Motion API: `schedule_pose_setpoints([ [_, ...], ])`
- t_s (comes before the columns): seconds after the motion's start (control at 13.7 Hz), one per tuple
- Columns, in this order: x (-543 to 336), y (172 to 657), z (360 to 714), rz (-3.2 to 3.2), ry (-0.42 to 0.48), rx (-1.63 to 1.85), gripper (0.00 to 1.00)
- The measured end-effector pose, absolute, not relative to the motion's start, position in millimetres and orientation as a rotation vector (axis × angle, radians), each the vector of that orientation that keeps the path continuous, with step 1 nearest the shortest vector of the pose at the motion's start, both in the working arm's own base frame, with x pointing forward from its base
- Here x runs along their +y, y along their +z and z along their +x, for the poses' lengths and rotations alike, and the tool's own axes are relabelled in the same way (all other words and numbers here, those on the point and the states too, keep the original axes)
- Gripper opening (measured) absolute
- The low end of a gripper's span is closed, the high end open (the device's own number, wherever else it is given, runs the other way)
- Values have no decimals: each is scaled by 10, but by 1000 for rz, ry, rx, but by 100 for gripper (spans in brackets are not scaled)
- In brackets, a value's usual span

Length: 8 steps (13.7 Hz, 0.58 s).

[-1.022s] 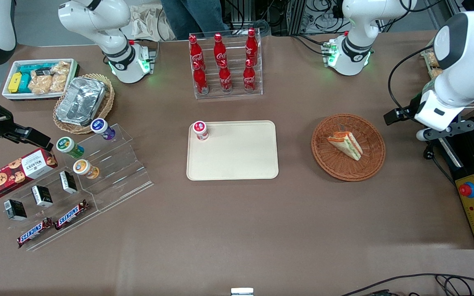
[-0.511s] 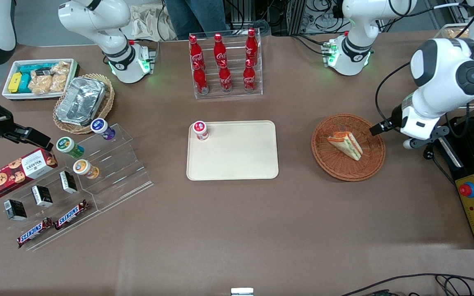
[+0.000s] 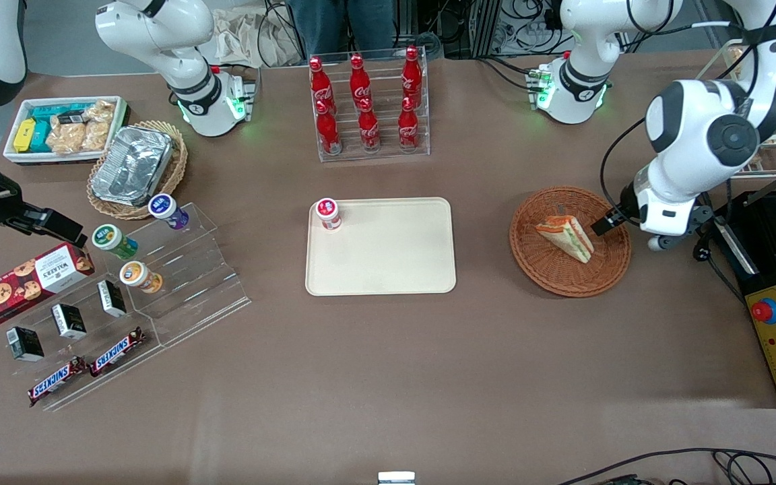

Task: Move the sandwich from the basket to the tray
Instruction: 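Move the open left gripper over the sandwich in the wicker basket, then lower the left gripper and close it on the wrapped sandwich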

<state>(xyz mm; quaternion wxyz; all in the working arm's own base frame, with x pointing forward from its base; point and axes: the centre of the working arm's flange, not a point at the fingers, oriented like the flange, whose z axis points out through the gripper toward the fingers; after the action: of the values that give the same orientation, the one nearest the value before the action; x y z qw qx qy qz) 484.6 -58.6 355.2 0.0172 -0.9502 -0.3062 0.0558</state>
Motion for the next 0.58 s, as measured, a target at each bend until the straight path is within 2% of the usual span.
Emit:
schedule_pose_setpoints([
  [0.58,-1002,3167,4887,-2841,138,-1148,100],
])
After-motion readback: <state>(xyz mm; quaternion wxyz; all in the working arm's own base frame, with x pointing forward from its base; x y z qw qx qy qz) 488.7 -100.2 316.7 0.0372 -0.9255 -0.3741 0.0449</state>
